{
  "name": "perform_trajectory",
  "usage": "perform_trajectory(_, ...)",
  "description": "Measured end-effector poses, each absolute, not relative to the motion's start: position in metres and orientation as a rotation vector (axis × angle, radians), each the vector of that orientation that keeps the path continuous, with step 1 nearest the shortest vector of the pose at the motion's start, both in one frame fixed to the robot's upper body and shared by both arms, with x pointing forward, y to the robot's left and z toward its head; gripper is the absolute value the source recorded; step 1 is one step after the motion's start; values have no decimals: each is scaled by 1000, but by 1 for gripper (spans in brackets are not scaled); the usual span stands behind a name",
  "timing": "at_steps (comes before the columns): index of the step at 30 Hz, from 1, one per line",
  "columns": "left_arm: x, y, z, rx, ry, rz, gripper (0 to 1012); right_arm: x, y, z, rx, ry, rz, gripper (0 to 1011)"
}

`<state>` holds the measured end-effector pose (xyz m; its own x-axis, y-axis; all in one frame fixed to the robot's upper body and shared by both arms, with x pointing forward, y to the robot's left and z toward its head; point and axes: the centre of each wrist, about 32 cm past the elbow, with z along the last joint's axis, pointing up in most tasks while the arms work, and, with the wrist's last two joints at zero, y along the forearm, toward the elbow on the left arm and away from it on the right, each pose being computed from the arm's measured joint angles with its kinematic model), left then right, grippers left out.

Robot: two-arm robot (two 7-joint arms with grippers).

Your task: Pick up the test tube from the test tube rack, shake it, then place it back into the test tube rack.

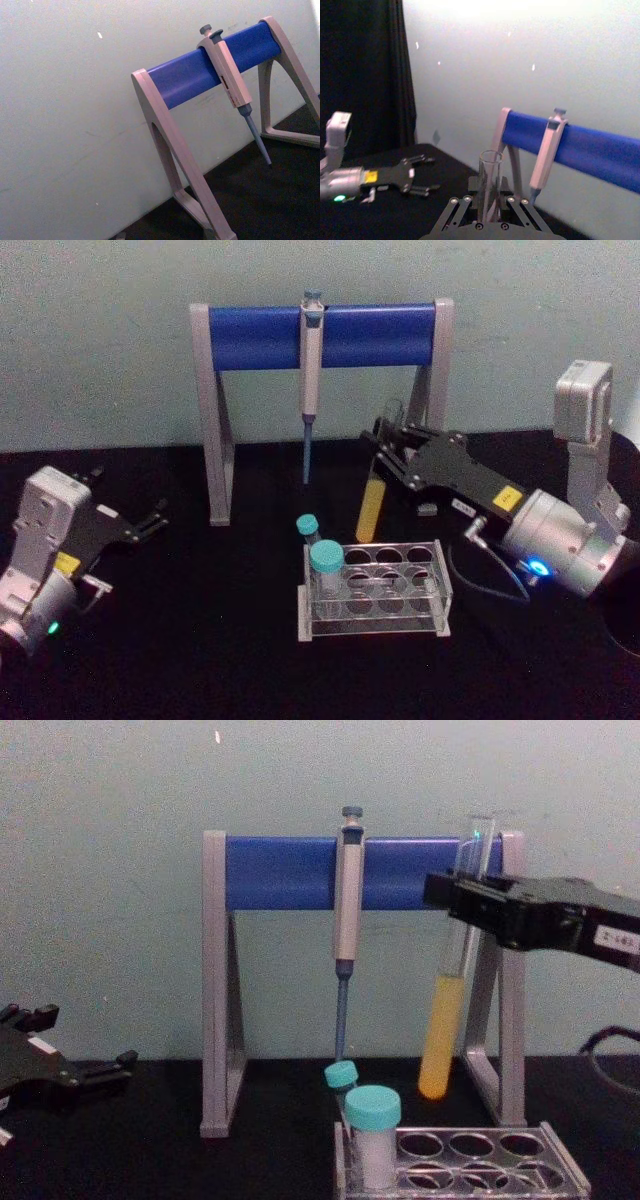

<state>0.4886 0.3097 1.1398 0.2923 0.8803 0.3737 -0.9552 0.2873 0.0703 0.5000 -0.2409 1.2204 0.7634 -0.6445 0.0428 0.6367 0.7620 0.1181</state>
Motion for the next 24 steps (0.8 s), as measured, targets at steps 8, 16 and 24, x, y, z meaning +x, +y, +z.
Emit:
perform_trajectory(8, 489, 310, 1140, 304, -285, 1248, 1001, 514, -237, 1218, 115, -152, -757, 232)
perform_trajectory(16, 489, 310, 1140, 304, -285, 1248, 1001, 516, -240, 1218, 95, -183, -794, 232)
perform_trajectory(24, 489, 310, 1140, 304, -285, 1248, 1001, 509, -248, 1221, 60, -199, -822, 232)
